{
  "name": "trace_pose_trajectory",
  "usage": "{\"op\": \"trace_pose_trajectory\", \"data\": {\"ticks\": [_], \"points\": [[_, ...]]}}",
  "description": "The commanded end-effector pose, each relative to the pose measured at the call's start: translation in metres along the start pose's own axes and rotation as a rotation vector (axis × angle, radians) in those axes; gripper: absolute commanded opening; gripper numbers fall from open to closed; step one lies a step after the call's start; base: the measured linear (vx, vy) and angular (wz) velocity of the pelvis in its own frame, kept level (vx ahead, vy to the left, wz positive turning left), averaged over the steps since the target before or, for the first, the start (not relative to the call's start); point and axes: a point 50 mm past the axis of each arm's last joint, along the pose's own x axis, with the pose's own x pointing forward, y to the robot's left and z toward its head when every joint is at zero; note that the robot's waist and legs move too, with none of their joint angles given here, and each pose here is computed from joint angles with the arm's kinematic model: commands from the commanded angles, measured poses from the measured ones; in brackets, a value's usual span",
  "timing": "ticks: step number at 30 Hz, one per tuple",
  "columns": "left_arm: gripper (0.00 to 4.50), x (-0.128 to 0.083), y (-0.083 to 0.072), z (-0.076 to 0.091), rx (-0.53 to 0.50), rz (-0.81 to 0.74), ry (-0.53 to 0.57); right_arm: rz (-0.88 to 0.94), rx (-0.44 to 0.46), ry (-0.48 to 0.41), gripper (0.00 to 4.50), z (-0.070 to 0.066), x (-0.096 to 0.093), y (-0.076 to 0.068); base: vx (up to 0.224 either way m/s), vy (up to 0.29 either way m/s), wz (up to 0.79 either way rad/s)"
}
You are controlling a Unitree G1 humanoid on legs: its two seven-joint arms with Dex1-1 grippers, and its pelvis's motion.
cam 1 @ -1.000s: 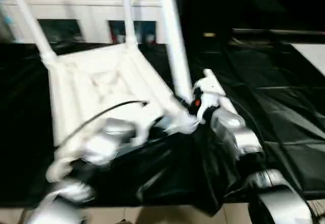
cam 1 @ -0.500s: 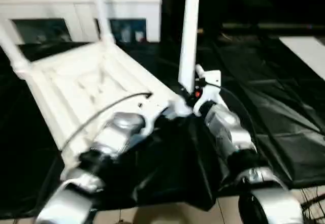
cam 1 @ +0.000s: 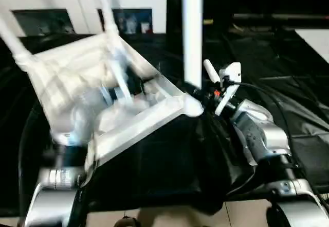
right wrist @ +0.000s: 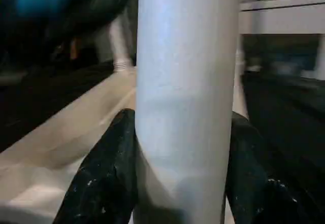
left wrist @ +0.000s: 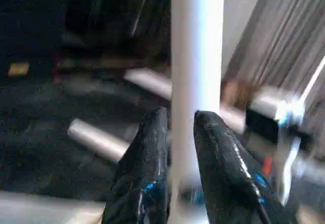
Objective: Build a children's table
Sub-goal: Rotate table base
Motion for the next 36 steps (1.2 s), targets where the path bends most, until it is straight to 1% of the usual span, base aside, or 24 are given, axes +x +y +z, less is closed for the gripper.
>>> {"op": "trace_pose_trajectory", "data": {"ticks": [1,2,3,4,7,8,10,12,13,14,16,18,19,22,25,35,36], "points": [[1.44,0.014,-0.004,-0.004,-0.094,-0.023,-0.009,0.084,-0.027,0.007,1.84,0.002,0.006,0.016,0.000,0.000,0.00],[1.56,0.014,-0.004,-0.004,-0.094,-0.023,-0.009,0.084,-0.027,0.007,1.84,0.002,0.006,0.016,0.000,0.000,0.00],[1.56,0.016,-0.004,-0.005,-0.079,-0.014,-0.002,0.084,-0.022,0.000,1.84,0.003,0.007,0.017,0.000,0.000,0.00],[1.73,0.019,-0.004,-0.007,-0.084,-0.022,0.004,0.080,-0.015,-0.008,1.84,0.004,0.009,0.018,0.000,0.000,0.00],[1.94,0.022,-0.007,-0.007,-0.108,-0.041,-0.004,0.090,-0.018,-0.006,1.84,0.005,0.010,0.021,0.000,0.000,0.00],[2.03,0.023,-0.008,-0.006,-0.126,-0.049,-0.009,0.099,-0.021,-0.002,1.84,0.005,0.010,0.022,0.000,0.000,0.00],[2.18,0.026,-0.006,-0.008,-0.123,-0.026,-0.016,0.109,-0.024,0.012,1.84,0.004,0.010,0.023,0.000,0.000,0.00],[2.24,0.027,-0.005,-0.008,-0.122,-0.020,-0.023,0.113,-0.027,0.019,1.84,0.003,0.010,0.024,0.000,0.000,0.00],[2.35,0.029,-0.007,-0.005,-0.141,-0.031,-0.055,0.119,-0.028,0.052,1.84,0.000,0.010,0.025,0.000,0.000,0.00],[2.35,0.030,-0.008,-0.003,-0.150,-0.035,-0.082,0.123,-0.028,0.069,1.84,-0.002,0.010,0.025,0.000,0.000,0.00],[2.61,0.029,-0.008,0.000,-0.192,-0.056,-0.103,0.131,-0.032,0.078,1.84,-0.003,0.010,0.026,0.000,0.000,0.00],[2.63,0.028,-0.007,0.000,-0.189,-0.056,-0.095,0.133,-0.031,0.082,1.84,-0.004,0.010,0.026,0.000,0.000,0.00],[2.45,0.028,-0.007,-0.001,-0.196,-0.059,-0.070,0.138,-0.035,0.091,1.84,-0.005,0.009,0.026,0.000,0.000,0.00],[2.28,0.025,-0.005,-0.004,-0.188,-0.039,-0.029,0.131,-0.035,0.093,1.84,-0.005,0.010,0.025,0.000,0.000,0.00],[2.01,0.024,-0.002,-0.002,-0.195,-0.023,-0.038,0.134,-0.040,0.097,1.84,-0.004,0.010,0.025,0.000,0.000,0.00],[1.95,0.023,0.001,-0.001,-0.189,-0.001,-0.034,0.126,-0.046,0.098,1.84,-0.003,0.010,0.022,0.000,0.000,0.00],[1.93,0.024,-0.001,0.002,-0.160,-0.012,-0.016,0.121,-0.037,0.090,1.84,-0.002,0.010,0.021,0.000,0.000,0.00]]}}
